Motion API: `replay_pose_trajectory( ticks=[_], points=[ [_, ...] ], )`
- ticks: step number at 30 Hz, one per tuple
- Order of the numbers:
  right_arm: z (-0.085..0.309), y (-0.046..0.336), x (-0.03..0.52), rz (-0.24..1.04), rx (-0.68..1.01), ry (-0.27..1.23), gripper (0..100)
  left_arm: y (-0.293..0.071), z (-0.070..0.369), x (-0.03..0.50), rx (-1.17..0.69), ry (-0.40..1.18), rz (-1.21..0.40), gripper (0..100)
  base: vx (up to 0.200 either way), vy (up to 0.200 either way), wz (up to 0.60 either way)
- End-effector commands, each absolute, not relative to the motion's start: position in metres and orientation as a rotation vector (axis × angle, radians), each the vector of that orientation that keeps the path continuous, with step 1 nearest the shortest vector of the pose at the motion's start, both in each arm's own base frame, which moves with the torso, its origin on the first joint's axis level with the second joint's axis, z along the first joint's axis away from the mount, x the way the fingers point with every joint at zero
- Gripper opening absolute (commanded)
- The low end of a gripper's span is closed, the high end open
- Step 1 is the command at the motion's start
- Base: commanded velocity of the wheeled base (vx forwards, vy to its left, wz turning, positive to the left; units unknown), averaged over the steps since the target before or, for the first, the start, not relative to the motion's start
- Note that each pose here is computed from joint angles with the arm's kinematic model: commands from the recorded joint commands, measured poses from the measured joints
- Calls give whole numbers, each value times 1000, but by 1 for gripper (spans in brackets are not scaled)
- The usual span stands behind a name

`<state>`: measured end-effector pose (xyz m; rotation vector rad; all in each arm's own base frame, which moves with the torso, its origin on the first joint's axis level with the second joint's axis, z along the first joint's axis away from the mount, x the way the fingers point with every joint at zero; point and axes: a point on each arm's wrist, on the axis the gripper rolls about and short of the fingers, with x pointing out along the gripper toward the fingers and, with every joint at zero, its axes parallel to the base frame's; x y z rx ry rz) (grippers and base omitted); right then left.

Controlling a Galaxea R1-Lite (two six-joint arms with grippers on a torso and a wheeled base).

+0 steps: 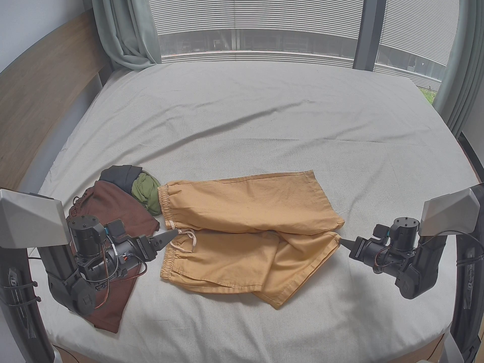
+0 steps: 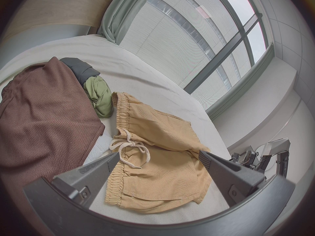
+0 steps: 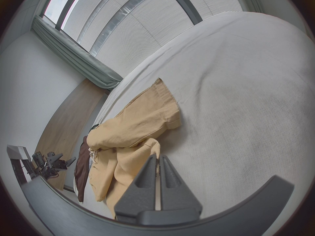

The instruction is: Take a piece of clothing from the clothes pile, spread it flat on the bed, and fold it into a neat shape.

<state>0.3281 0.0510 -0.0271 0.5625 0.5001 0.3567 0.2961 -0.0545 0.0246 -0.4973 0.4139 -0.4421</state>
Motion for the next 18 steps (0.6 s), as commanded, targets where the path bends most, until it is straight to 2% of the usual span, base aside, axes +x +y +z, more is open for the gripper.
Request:
replay_pose_trajectory(
  ticks=[1, 18],
  points=[
    [-23, 47, 335, 352, 563, 467, 0, -55, 24, 296, -498, 416, -442, 100, 0, 0, 0],
    [-35, 30, 355, 304, 572, 430, 0, -54, 23, 296, -498, 419, -441, 100, 0, 0, 0]
  ],
)
